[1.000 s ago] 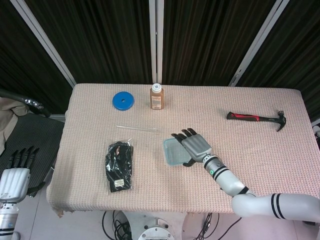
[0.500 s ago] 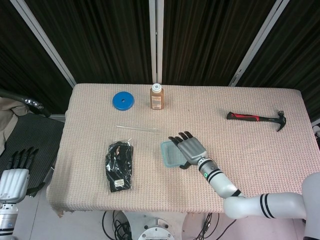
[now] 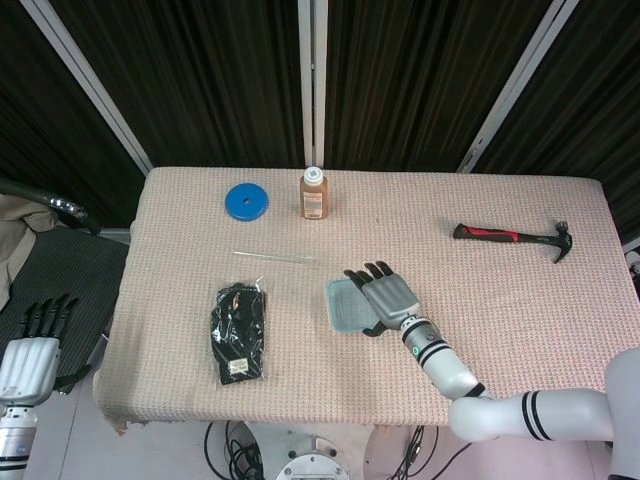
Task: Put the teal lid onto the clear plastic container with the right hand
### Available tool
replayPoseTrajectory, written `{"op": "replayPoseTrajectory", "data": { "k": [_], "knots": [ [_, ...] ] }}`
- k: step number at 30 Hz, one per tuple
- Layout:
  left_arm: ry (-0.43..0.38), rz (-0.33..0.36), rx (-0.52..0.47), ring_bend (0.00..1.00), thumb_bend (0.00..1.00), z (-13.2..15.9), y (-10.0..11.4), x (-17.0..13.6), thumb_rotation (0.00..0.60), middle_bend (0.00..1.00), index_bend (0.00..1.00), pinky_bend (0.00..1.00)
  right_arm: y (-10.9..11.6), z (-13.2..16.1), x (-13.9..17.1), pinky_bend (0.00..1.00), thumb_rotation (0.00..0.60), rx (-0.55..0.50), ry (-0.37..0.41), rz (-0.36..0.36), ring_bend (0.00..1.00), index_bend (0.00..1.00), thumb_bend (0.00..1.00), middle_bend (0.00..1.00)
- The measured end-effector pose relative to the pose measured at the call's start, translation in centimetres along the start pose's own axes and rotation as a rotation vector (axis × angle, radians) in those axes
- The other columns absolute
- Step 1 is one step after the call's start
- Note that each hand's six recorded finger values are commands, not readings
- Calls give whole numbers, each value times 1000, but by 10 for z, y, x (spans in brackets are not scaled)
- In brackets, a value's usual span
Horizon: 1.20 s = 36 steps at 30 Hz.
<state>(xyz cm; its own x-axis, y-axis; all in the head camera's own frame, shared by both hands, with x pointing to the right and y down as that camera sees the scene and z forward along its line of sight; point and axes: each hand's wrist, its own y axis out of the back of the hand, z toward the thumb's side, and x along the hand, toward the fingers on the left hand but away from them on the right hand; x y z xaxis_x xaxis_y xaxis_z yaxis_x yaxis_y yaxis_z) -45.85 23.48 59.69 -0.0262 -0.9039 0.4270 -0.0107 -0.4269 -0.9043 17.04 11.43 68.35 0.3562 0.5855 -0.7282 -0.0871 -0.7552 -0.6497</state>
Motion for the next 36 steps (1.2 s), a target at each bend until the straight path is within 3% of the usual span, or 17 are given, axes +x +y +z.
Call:
{"op": "replayPoseTrajectory", "data": {
  "k": [14,17,21,26,36],
  "knots": [
    [4,-7,-11,0,0,-3,-5,-1,600,33,69,2,-8,2,-5,0,600,5,-5,12,0,0,166,318],
    [4,-7,-13,0,0,-4,-5,-1,600,33,69,2,-10,3,-6,0,600,5,-4,13,0,0,156,276],
    [4,-5,-13,0,0,-4,-5,-1,600,33,69,2,-9,4,-5,0,600,1,6,3,0,0,50,162],
    [4,-3,-15,0,0,-3,-5,-2,600,32,68,2,-9,4,-4,0,600,-13,19,-4,0,0,2,57],
    [5,-2,-14,0,0,-3,-4,-2,600,33,69,2,-6,2,3,0,600,-10,50,-33,0,0,0,14]
  ]
}}
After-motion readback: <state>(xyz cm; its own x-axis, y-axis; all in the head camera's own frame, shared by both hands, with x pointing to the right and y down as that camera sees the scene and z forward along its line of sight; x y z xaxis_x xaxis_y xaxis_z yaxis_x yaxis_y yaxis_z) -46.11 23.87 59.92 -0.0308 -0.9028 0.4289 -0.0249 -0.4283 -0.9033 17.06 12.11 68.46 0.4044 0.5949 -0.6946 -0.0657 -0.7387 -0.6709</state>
